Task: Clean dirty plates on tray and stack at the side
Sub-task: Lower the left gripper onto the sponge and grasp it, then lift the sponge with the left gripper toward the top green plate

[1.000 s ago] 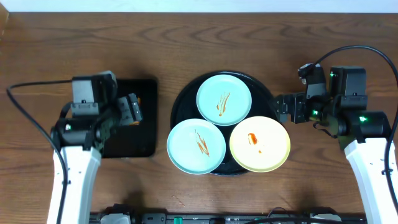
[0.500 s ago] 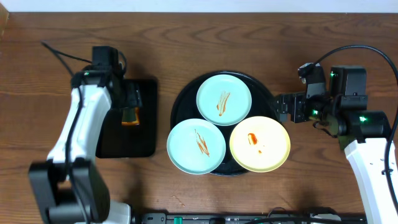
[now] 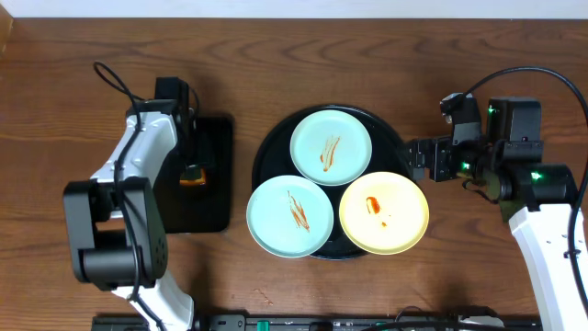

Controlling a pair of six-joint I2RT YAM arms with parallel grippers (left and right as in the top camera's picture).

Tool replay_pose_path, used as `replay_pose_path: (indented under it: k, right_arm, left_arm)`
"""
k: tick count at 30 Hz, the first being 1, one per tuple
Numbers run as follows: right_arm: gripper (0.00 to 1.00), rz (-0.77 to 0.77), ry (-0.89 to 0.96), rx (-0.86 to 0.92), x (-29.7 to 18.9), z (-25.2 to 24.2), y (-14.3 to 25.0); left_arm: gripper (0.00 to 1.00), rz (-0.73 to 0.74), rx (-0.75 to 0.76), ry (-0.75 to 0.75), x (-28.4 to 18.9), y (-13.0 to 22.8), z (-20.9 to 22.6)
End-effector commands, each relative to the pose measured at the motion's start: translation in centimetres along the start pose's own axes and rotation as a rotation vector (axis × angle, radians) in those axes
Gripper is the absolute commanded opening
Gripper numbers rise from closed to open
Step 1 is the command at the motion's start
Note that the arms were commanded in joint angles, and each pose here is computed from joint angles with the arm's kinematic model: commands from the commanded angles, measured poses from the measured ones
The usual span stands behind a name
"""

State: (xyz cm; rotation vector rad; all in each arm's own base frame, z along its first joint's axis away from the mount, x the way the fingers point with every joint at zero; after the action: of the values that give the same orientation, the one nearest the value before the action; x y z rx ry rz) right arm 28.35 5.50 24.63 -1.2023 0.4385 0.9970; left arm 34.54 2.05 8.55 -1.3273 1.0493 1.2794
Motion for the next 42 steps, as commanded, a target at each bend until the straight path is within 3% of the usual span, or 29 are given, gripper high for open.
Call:
replay_pose_path:
  k: [1,15,23,26,33,42]
  right_arm:
    - [0.96,-0.018,-0.018,-0.028,-0.4,0.6,-0.6]
    - [0.95,-0.016,-0.018,-0.027,-0.4,0.6,-0.6]
    - [0.94,-0.016,-0.018,-0.027,-0.4,0.6,-0.6]
    - [0.91,-0.018,-0.018,-0.029,-0.4,0.6,-0.6]
    - [0.8,-0.089,-0.023,-0.058,-0.2,0.7,-2.1]
    - [0.8,-0.083,-0.039,-0.123,1.9,2.5,-4.2]
  left_arm:
    - [0.64,-0.002,-0.001,-0.018,0.4,-0.4,0.6]
    - [0.51,0.014,-0.01,-0.019,1.5,0.5,0.6]
    - [0.24,-0.001,-0.011,-0.018,1.6,0.3,0.6]
    - [0.08,-0.003,-0.011,-0.017,1.5,0.2,0.6]
    - [0.08,-0.018,-0.038,0.053,0.0,0.2,-0.1]
    - [0.08,-0.094,-0.048,0.096,-4.7,1.0,-0.2]
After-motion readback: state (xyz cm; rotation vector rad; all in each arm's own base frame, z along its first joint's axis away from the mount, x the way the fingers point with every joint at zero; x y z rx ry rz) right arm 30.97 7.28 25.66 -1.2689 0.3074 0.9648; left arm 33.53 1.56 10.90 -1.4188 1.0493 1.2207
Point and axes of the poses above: each gripper's point midway between its finger pads, its own x axis out along the fingers, its own z axis along the line the jaws close on, y = z × x, the point moved 6 cm from there along -x, back along the fingers, and after that the axes turned 3 degrees about x, right-handed, at the moved point
